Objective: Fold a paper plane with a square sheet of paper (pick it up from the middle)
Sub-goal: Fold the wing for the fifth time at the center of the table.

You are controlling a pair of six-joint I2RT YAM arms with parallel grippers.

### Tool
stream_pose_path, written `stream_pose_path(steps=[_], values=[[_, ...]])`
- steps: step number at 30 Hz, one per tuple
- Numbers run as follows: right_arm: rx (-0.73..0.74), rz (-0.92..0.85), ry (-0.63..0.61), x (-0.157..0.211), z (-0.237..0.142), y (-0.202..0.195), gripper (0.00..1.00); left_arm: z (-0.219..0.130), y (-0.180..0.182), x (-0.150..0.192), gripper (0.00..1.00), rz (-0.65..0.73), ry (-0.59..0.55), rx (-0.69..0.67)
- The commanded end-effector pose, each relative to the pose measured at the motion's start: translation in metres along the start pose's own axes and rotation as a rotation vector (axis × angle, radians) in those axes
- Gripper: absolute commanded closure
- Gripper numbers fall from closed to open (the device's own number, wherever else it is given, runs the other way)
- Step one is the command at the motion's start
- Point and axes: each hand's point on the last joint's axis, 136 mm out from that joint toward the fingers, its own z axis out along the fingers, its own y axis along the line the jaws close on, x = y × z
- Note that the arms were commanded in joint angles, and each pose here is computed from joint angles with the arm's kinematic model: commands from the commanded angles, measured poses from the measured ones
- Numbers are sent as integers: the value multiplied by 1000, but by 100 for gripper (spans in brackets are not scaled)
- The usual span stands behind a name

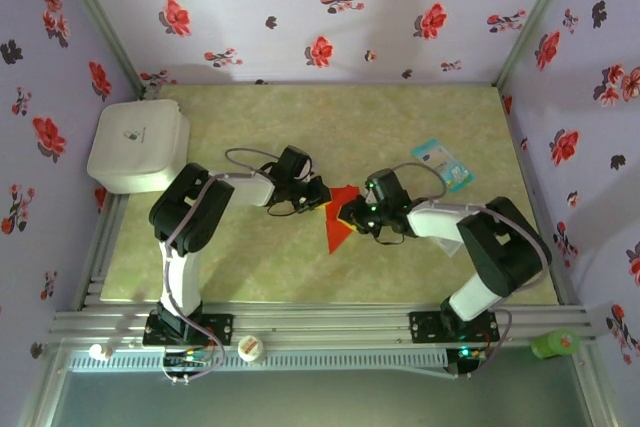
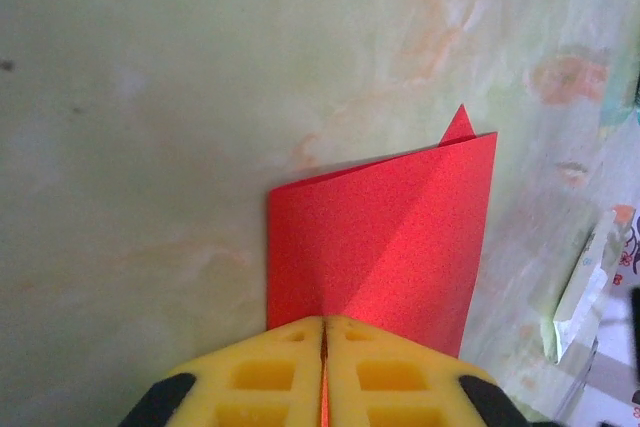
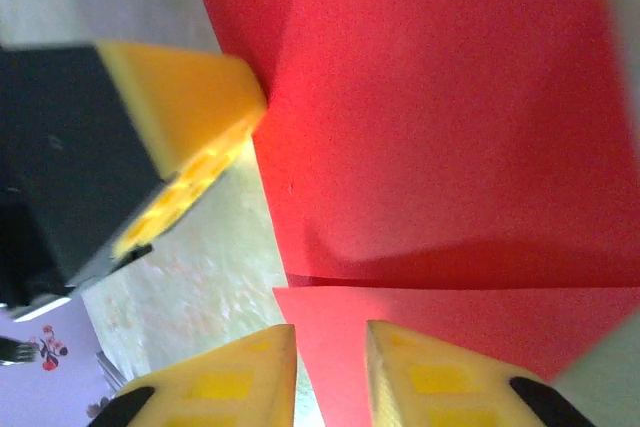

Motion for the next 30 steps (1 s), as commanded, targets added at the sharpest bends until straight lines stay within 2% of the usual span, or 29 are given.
stream_pose_path(steps=[1,5,13,20,25,27,30], values=[[67,42,-47,-11,-16,-27,70,13,46,25,90,-18,68,-126],[61,132,-80,-23,-26,-43,67,12,46,25,90,-13,69,-126],[7,152,-63,-30,-19,-36,67,11,41,23,90,-2,64,-121],[3,163,-51,-31,-13,-36,69,9,41,22,90,-2,62,-119],[-48,162,-44,-32,-13,-26,76,8,40,20,90,-10,51,-110],[-34,165,-47,-32,-14,-28,77,7,40,20,90,-15,48,-107],[20,165,-43,-29,-14,-36,74,7,41,20,90,-16,47,-108]])
